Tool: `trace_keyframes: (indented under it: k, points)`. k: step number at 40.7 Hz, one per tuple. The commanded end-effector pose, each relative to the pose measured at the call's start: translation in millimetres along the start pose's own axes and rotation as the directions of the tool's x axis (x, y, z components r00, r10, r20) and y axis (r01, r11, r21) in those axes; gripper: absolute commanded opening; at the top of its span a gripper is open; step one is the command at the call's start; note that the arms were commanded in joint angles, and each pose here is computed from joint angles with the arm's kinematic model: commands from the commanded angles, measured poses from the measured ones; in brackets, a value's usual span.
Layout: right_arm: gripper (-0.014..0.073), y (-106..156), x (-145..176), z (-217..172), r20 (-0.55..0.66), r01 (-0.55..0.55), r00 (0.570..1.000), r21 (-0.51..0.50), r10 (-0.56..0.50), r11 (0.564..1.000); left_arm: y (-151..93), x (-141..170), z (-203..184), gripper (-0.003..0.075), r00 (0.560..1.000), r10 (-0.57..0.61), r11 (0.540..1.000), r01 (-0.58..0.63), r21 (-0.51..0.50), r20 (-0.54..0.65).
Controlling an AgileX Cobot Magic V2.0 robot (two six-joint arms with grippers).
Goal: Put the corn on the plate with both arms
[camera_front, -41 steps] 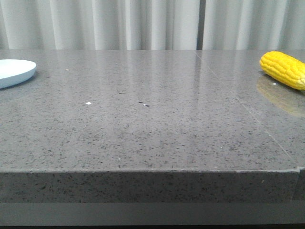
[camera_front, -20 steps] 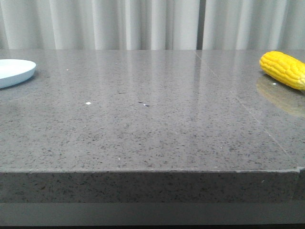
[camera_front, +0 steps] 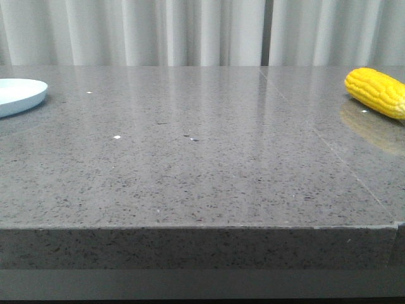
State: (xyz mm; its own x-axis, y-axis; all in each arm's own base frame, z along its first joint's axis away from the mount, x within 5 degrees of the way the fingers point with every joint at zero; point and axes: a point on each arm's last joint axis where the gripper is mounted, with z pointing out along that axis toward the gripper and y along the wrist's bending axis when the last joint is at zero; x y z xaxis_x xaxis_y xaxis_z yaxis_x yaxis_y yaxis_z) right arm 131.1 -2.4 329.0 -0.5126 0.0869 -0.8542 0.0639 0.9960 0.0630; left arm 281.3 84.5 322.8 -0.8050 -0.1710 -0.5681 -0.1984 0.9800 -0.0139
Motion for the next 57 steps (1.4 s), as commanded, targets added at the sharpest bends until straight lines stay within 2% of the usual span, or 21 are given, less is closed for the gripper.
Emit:
trace_keyframes:
  k: [1,18,31,35,41,47,57]
  points:
    - [0.0664,0,-16,-4,0.102,0.017,0.995,0.000,-0.017,1.000,4,-25,-1,0.0493,0.992,-0.059,0.994,0.048,0.098,0.115]
    - [0.0664,0,-16,-4,0.101,0.017,0.995,0.000,-0.017,1.000,9,-59,70,0.0493,0.998,-0.070,0.987,0.070,0.146,-0.011]
    - [0.0664,0,-16,-4,0.101,0.017,0.995,0.000,-0.017,1.000,-3,-74,99,0.0482,0.999,-0.036,0.986,0.039,0.165,-0.025]
    - [0.0664,0,-16,-4,0.101,0.017,0.995,0.000,-0.017,1.000,-2,-75,104,0.0388,0.999,-0.035,0.985,0.041,0.166,-0.035]
    - [0.0664,0,-16,-4,0.100,0.017,0.995,0.000,-0.017,1.000,-2,-75,104,0.0160,0.999,-0.032,0.986,0.037,0.163,-0.034]
    - [0.0664,0,-16,-4,0.100,0.017,0.995,0.000,-0.017,1.000,-2,-75,104,-0.0019,0.999,-0.032,0.986,0.037,0.163,-0.034]
    - [0.0664,0,-16,-4,0.100,0.017,0.995,0.000,-0.017,1.000,-5,-78,90,-0.0020,0.999,-0.049,0.981,0.050,0.186,-0.010]
